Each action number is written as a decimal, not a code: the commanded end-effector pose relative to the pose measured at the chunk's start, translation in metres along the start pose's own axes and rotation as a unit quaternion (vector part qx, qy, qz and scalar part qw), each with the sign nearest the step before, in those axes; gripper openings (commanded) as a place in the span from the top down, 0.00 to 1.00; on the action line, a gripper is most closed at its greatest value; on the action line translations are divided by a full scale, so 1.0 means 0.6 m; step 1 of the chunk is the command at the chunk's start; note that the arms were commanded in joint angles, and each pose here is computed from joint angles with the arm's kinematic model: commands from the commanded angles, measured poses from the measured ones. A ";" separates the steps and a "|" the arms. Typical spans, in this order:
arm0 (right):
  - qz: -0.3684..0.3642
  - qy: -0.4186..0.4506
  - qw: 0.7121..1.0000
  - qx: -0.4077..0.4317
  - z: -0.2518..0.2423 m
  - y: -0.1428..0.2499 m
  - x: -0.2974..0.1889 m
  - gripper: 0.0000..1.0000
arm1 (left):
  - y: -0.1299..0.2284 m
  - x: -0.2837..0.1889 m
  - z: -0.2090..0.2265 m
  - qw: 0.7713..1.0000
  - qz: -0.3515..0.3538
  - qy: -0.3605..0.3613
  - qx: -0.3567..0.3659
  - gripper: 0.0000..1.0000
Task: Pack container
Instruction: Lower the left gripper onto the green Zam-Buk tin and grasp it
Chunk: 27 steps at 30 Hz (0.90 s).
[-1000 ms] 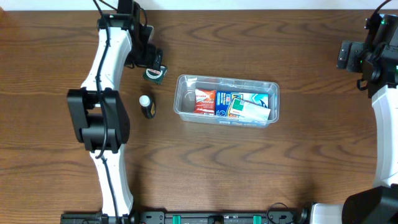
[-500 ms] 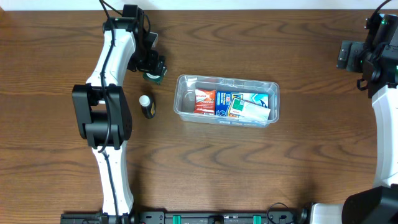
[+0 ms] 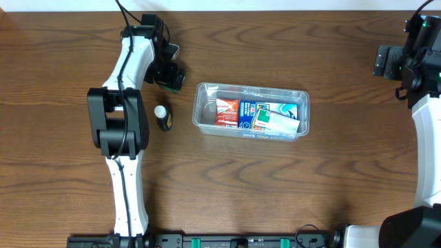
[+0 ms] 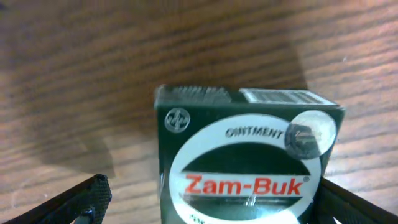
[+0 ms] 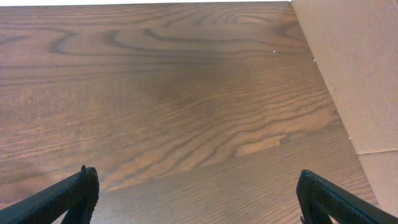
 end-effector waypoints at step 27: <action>0.001 0.005 1.000 0.008 -0.006 0.001 0.000 0.01 | -0.020 0.002 -0.035 1.000 -0.006 -0.013 0.011 0.16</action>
Point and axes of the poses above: each gripper's point midway between its finger pads, its own x axis out along the fingers, its own z axis along the line the jaws close on, y = z × x, the point moved 10 cm from there along -x, back along the fingers, and after that the axes turned 5 degrees about x, right-handed, at the moved point
